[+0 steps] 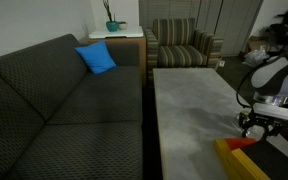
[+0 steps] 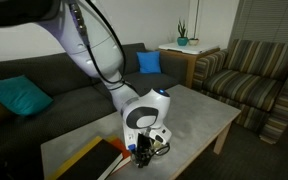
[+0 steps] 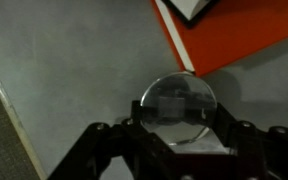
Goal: Remove the lid from the silver object.
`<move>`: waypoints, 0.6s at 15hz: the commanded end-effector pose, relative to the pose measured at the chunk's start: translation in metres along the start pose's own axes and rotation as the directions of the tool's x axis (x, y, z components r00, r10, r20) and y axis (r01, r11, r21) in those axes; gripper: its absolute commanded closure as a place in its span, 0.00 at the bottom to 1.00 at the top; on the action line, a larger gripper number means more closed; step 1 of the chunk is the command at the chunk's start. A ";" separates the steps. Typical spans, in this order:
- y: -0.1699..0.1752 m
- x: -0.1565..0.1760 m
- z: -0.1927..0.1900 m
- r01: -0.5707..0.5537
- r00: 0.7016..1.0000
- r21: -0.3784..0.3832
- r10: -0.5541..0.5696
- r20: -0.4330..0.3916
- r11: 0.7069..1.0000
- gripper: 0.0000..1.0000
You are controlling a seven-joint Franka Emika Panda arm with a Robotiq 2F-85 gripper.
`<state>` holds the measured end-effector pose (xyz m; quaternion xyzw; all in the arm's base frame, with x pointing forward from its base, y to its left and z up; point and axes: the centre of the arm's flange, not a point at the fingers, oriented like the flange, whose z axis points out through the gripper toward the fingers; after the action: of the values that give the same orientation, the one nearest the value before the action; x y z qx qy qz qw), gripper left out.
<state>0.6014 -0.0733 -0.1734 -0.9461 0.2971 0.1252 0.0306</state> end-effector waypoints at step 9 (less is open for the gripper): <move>0.002 0.033 0.053 -0.134 0.991 0.025 0.134 0.003 0.991 0.07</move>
<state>0.5941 -0.0785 -0.1752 -0.9284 0.3477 0.1261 0.0350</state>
